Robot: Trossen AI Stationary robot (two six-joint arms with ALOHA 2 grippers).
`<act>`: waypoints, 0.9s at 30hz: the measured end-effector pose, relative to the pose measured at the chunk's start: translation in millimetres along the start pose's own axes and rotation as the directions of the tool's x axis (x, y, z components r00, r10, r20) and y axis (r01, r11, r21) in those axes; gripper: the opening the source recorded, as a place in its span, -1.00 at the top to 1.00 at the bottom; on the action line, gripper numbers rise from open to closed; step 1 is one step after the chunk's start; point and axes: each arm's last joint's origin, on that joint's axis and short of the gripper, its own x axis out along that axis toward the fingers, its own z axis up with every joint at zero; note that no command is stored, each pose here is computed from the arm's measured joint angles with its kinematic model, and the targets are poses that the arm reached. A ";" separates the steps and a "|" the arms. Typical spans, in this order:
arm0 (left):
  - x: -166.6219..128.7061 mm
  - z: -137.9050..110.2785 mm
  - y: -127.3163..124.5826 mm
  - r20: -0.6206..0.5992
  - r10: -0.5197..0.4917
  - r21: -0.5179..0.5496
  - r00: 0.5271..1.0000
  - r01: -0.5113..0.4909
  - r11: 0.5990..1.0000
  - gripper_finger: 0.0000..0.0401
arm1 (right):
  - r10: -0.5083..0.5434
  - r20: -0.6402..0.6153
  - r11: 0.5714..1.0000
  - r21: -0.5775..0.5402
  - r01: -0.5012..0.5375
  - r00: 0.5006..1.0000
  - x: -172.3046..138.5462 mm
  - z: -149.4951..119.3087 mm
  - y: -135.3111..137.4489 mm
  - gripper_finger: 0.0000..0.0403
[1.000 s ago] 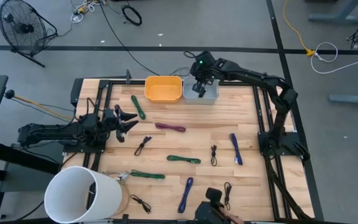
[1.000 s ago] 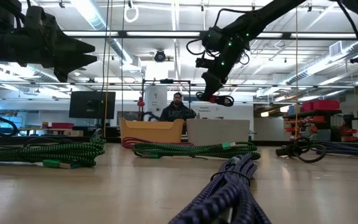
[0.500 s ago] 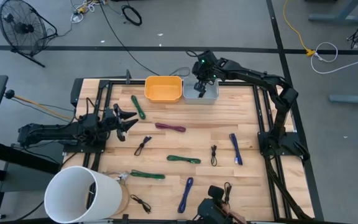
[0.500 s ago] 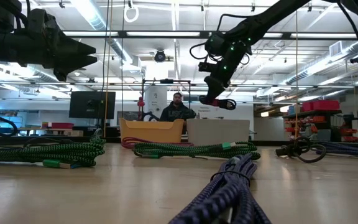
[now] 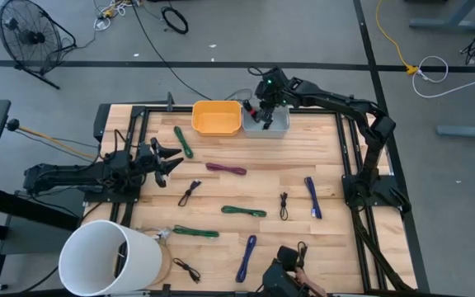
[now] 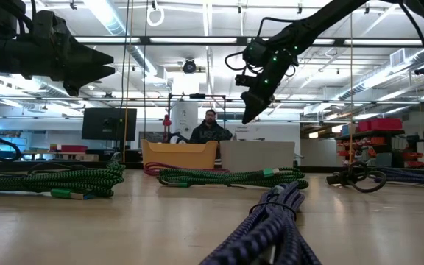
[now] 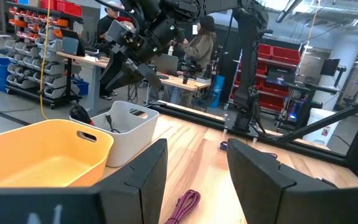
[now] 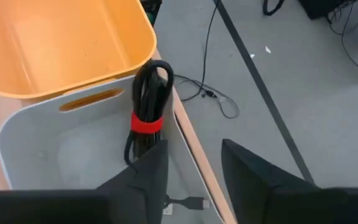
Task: Pick & Place USB Port
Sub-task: Put the black charger cable into the gray bin
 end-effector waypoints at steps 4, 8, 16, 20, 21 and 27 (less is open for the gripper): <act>0.0 0.1 0.0 0.000 0.000 0.000 1.000 0.000 1.000 0.13 | 0.003 -0.008 1.000 0.009 -0.003 1.000 0.0 -0.8 0.4 0.21; 0.0 0.1 0.0 0.000 0.000 0.002 1.000 0.000 1.000 0.13 | 0.018 -0.044 0.999 0.042 -0.016 0.999 -0.2 -4.3 1.8 0.21; 0.0 0.1 0.3 0.002 0.009 0.002 1.000 -0.009 1.000 0.13 | 0.146 -0.308 0.989 0.007 -0.151 0.940 -29.6 -22.8 29.1 0.21; 0.0 0.1 0.4 0.002 0.012 0.002 1.000 -0.012 1.000 0.13 | 0.213 -0.423 0.977 0.068 -0.203 0.881 -54.2 -29.7 48.0 0.21; 0.0 0.2 0.3 0.002 0.011 0.002 1.000 -0.011 1.000 0.13 | 0.241 -0.440 0.970 0.091 -0.224 0.865 -59.8 -30.7 53.1 0.21; 0.0 0.0 0.3 0.002 0.011 -0.001 1.000 -0.011 1.000 0.13 | 0.440 -0.463 0.898 0.245 -0.367 0.769 -88.0 -28.8 93.4 0.21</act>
